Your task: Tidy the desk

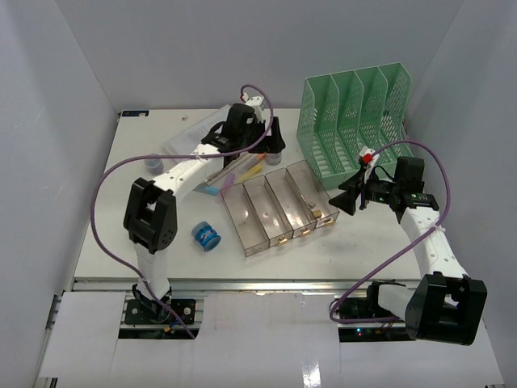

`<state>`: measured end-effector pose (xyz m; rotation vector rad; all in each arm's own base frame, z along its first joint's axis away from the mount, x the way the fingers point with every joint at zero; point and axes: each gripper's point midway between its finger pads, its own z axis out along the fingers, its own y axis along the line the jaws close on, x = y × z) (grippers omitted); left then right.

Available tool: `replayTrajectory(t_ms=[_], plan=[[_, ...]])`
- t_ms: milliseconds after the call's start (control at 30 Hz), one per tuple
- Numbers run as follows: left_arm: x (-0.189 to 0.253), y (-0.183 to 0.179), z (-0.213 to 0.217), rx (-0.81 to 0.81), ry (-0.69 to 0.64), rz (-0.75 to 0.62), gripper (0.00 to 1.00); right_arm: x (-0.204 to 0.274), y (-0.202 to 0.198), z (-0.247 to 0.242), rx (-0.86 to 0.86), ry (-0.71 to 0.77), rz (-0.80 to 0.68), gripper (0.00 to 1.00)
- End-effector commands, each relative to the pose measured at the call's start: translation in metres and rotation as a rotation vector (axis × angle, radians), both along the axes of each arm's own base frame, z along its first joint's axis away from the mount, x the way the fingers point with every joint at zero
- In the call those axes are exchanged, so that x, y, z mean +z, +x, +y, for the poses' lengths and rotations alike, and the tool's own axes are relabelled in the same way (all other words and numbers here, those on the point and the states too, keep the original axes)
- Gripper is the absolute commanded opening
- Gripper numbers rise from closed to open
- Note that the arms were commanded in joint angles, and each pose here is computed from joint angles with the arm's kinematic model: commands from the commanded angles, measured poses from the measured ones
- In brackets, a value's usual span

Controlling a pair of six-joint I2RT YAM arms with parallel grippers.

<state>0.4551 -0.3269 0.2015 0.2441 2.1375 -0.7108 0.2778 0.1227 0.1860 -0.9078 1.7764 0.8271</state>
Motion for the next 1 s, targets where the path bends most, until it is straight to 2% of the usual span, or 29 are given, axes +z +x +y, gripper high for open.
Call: replayTrajectory(t_ms=[0, 233, 567, 800, 967], plan=[[-0.002, 0.023, -0.001, 0.06, 0.107, -0.035, 0.98, 0.011, -0.006, 0.004, 0.035, 0.043, -0.017, 0.73], [-0.022, 0.055, -0.017, 0.075, 0.209, -0.06, 0.98, 0.013, -0.007, 0.005, 0.043, 0.054, -0.012, 0.73], [-0.074, 0.075, -0.021, 0.094, 0.345, -0.047, 0.97, 0.012, -0.006, 0.005, 0.042, 0.055, -0.009, 0.73], [-0.093, 0.079, -0.028, 0.06, 0.36, -0.036, 0.94, 0.011, -0.005, 0.005, 0.042, 0.052, -0.008, 0.73], [-0.108, 0.08, -0.03, 0.051, 0.371, -0.019, 0.88, 0.009, -0.005, 0.004, 0.042, 0.052, -0.003, 0.73]])
